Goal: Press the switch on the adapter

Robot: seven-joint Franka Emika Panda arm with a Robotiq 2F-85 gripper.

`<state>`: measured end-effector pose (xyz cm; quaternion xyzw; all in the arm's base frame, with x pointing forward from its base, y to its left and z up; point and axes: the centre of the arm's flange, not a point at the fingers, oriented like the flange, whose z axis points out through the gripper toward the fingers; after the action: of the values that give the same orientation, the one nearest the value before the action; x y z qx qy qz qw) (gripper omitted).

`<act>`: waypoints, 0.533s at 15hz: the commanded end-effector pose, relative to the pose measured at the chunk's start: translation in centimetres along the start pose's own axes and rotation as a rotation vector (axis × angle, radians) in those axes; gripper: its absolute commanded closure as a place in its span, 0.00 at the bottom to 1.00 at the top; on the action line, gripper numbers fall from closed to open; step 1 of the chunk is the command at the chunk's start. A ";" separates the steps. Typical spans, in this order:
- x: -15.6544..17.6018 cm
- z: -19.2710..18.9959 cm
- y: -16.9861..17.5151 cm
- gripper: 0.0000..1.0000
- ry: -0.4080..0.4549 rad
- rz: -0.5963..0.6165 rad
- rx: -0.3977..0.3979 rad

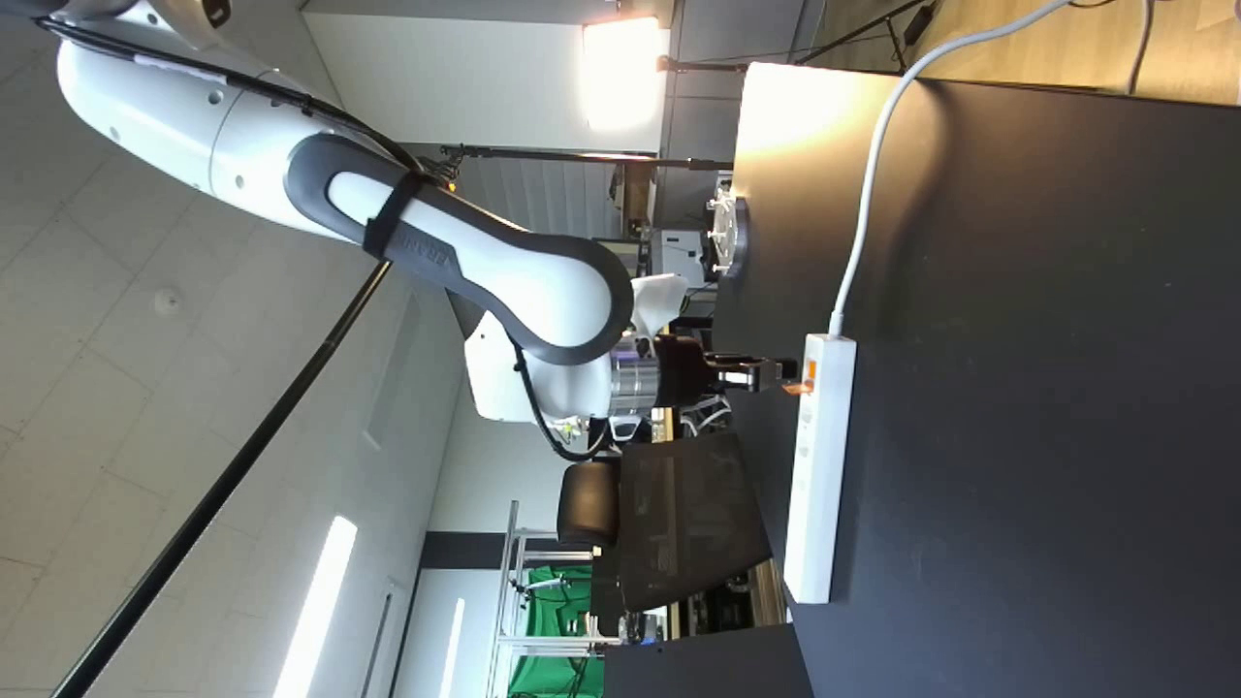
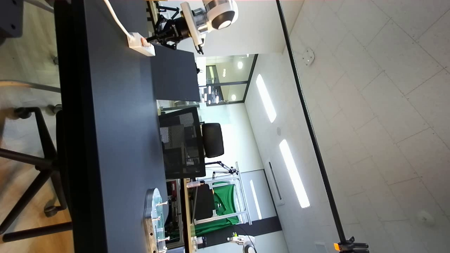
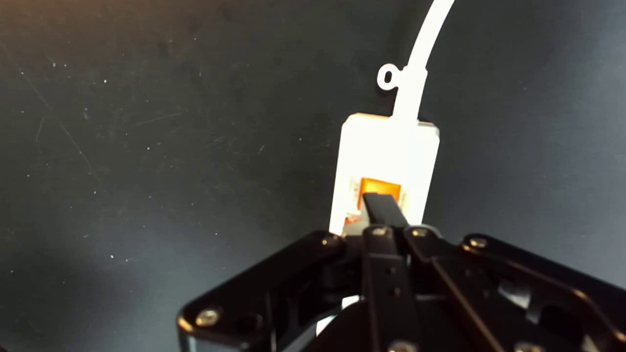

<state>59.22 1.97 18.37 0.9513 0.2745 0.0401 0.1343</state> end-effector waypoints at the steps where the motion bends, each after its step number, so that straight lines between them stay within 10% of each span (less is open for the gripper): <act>1: 0.2 0.4 0.3 1.00 0.015 -0.027 -0.016; 8: 0.4 1.5 0.0 1.00 0.029 -0.030 -0.018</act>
<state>59.25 1.95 17.31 0.9474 0.2877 0.0458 0.1327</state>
